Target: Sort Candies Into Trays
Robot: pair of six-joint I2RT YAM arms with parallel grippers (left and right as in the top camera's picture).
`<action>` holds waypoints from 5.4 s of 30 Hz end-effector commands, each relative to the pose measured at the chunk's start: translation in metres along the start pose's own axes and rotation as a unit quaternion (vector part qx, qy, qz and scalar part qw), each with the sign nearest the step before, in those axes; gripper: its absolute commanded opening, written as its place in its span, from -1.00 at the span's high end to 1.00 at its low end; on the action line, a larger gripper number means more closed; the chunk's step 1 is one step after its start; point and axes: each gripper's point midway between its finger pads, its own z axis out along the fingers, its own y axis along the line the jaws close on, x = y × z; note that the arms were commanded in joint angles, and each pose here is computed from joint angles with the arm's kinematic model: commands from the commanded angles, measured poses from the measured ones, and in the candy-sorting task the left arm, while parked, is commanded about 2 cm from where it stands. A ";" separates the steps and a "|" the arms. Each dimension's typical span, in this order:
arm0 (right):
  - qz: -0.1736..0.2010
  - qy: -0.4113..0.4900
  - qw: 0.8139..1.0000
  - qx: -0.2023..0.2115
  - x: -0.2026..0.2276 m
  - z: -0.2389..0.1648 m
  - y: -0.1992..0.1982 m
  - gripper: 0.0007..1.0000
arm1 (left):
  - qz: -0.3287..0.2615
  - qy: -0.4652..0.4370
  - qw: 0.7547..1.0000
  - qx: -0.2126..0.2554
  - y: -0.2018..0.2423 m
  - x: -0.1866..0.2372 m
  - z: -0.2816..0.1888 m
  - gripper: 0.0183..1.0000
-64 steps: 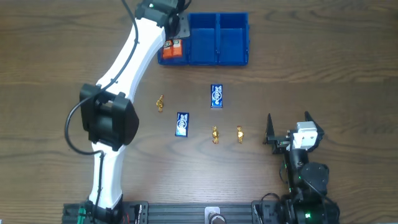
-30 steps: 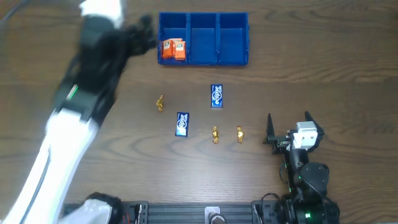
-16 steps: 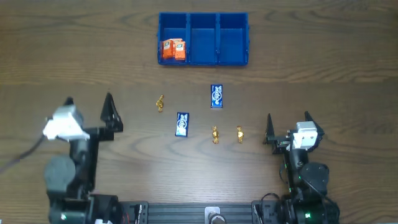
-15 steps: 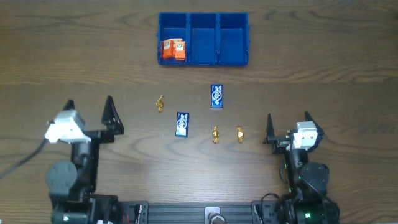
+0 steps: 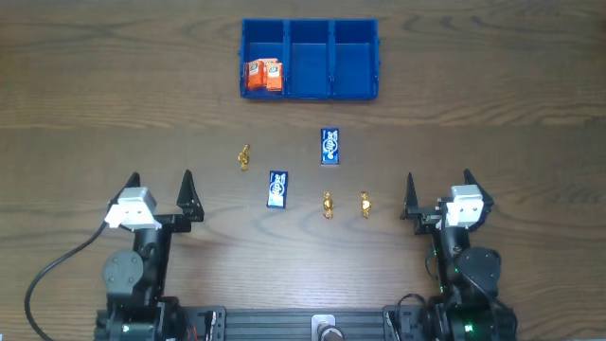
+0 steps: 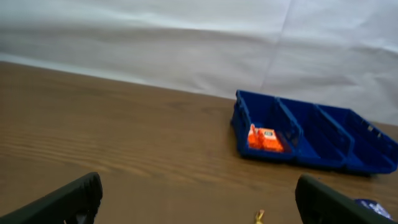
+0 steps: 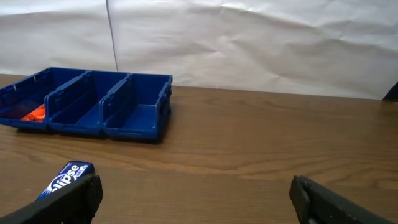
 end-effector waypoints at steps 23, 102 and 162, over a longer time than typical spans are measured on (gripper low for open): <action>-0.004 -0.001 1.000 -0.003 0.000 0.000 0.002 -1.00 | 0.010 0.054 0.998 -0.005 0.004 0.027 -0.002 -1.00; 0.023 0.669 0.743 0.016 0.147 0.059 0.299 -0.43 | 0.010 0.054 0.998 -0.005 0.004 0.027 -0.002 -1.00; 0.038 0.375 0.926 0.021 0.015 0.316 0.208 0.51 | 0.010 0.054 0.998 -0.005 0.004 0.027 -0.002 -1.00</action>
